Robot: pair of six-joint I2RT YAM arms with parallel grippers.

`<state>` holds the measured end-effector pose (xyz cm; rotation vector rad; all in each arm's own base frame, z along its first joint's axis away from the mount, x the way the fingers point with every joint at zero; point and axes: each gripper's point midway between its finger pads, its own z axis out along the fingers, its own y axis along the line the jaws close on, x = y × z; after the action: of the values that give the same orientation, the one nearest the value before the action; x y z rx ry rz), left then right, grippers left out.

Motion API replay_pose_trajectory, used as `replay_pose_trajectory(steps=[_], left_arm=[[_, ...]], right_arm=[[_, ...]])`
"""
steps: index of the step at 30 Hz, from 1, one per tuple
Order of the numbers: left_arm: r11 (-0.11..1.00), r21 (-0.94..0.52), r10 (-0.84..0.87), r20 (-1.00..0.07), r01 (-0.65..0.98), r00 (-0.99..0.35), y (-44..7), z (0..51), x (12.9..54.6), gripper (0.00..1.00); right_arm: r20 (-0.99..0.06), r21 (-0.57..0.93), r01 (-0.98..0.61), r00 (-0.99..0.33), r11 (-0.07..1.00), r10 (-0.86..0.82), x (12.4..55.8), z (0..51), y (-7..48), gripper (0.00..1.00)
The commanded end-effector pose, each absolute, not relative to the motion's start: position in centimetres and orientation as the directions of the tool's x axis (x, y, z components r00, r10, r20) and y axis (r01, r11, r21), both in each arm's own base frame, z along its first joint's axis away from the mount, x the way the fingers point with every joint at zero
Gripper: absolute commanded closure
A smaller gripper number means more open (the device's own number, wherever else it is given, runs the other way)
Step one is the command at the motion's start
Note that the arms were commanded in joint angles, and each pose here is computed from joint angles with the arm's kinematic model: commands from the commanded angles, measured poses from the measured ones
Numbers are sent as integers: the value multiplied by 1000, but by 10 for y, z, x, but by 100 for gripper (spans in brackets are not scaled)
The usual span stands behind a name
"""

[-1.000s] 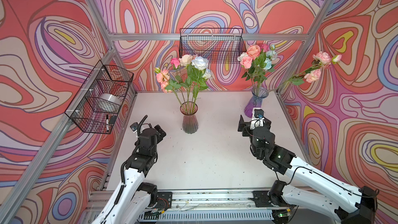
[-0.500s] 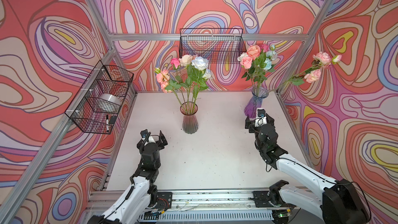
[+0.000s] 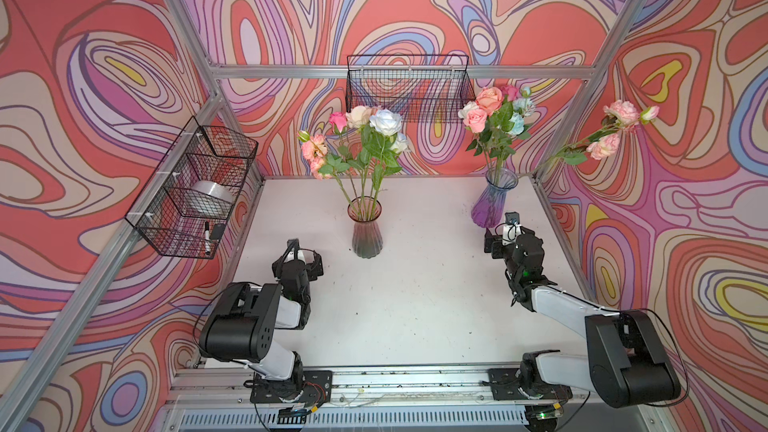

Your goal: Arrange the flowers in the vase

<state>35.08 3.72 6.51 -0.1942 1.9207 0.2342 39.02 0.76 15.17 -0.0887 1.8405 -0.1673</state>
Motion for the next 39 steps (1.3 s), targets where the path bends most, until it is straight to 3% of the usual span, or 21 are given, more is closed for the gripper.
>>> replay_pose_trajectory(steps=[1,3,5,9,10,13,20,39], left_arm=[[979,-4,-55,-967,-202,-247,29,98,366,0],[977,-10,-58,-973,-211,-224,33,100,375,0],[978,-3,-72,-944,-209,-322,32,91,380,0],[990,10,-41,-931,-137,-363,21,87,389,0],[993,11,-33,-934,-121,-356,18,88,391,0],[994,12,-30,-932,-112,-362,17,88,391,0],[994,12,-26,-936,-106,-351,16,89,392,0],[994,13,-25,-935,-105,-353,16,88,392,0]], right_arm=[[-980,-64,-24,-188,998,-68,391,156,19,1],[-985,-57,-18,-161,998,-59,392,153,18,2],[-990,-40,-3,-137,999,-40,394,148,16,2],[-992,-33,-1,-125,999,-32,393,113,15,1],[-997,-42,25,-59,999,-40,391,116,11,2],[-995,-20,84,-104,996,-11,393,112,2,2],[-957,30,30,-287,999,37,428,91,-2,2],[-958,32,60,-284,998,48,429,92,-8,2]])
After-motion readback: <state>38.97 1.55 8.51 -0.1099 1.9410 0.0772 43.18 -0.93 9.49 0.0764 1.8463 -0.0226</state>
